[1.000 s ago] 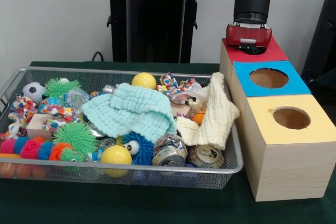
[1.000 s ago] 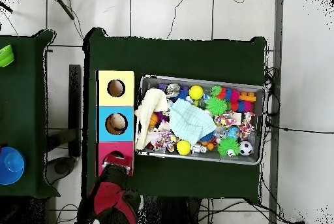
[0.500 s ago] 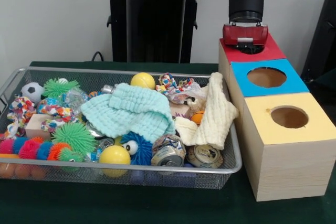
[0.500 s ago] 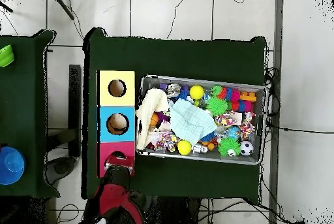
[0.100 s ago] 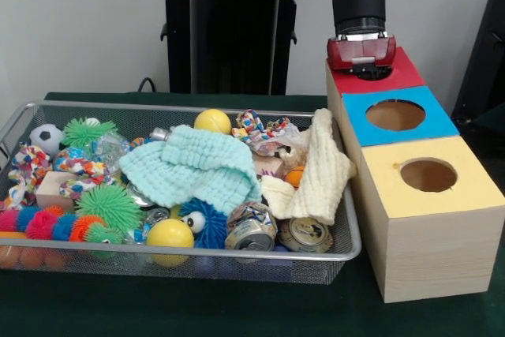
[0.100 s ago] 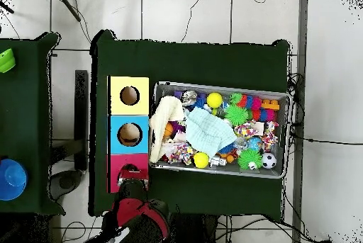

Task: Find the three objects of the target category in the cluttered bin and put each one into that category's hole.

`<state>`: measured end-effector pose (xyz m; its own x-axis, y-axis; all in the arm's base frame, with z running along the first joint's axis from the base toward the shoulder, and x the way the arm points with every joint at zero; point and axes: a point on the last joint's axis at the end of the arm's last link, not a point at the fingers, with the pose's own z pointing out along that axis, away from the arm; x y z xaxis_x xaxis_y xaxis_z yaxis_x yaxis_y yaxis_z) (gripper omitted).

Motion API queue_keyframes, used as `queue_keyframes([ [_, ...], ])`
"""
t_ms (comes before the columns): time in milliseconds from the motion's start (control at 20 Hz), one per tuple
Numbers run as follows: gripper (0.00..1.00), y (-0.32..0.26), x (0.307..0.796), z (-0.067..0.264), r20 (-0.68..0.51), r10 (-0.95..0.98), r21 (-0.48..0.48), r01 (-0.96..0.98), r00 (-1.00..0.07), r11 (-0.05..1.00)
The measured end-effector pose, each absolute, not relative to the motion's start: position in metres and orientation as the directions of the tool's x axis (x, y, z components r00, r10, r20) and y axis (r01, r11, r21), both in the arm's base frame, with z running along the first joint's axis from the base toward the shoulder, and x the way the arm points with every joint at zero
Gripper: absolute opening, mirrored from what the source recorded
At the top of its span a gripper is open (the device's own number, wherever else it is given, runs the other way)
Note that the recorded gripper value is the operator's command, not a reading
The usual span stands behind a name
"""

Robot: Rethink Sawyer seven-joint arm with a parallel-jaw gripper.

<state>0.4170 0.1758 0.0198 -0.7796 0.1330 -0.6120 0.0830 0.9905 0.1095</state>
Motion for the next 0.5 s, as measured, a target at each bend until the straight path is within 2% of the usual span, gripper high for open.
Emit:
queue_keyframes([
  [500,0.0,0.1753,0.4167,0.0197,-0.613,0.129,0.111,0.076,-0.779,0.991],
])
